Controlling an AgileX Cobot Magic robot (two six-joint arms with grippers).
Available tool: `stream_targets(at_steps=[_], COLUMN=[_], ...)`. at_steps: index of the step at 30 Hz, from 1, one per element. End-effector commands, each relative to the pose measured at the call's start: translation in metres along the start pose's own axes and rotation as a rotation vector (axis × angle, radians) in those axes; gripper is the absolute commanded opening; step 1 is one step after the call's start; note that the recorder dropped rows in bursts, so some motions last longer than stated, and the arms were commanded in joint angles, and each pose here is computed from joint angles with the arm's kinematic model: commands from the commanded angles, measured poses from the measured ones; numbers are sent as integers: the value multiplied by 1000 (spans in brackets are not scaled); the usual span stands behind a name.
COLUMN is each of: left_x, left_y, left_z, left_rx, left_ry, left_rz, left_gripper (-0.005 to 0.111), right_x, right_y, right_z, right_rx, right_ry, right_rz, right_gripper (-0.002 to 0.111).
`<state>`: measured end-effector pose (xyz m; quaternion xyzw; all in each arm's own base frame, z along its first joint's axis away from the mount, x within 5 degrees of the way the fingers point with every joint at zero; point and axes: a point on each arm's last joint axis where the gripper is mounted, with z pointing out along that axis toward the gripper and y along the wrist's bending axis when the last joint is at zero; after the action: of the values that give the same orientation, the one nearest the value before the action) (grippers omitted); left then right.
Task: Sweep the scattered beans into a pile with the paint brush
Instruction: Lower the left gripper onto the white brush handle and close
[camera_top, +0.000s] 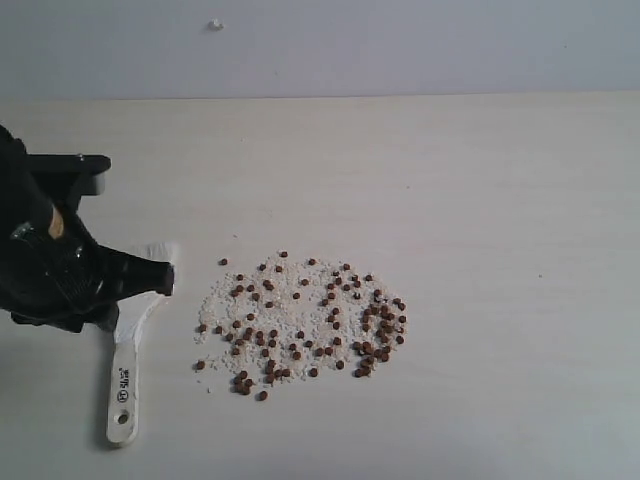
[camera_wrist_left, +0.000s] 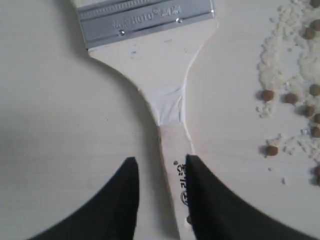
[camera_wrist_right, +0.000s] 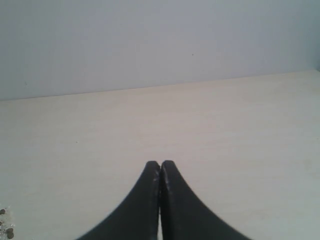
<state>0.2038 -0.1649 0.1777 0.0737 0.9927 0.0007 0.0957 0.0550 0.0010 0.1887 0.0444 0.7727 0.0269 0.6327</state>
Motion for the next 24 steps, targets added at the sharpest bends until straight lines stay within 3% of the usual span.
stream_targets(at_steps=[1,10,24], left_x=[-7,-6,-13], left_y=[-8,-13,-15], left_z=[24,55,65], left_rx=[-20,-47,-7], left_ry=[2,55,10], left_rz=[-107,-139,-145], left_gripper=[50,50,50], right_x=[1,1,1], right_y=[0,0,0], right_z=[0,0,0], right_rx=[5,5,5], right_ry=[-7,-7,-7], right_rz=[-1,-1,-1], right_gripper=[0,0,0])
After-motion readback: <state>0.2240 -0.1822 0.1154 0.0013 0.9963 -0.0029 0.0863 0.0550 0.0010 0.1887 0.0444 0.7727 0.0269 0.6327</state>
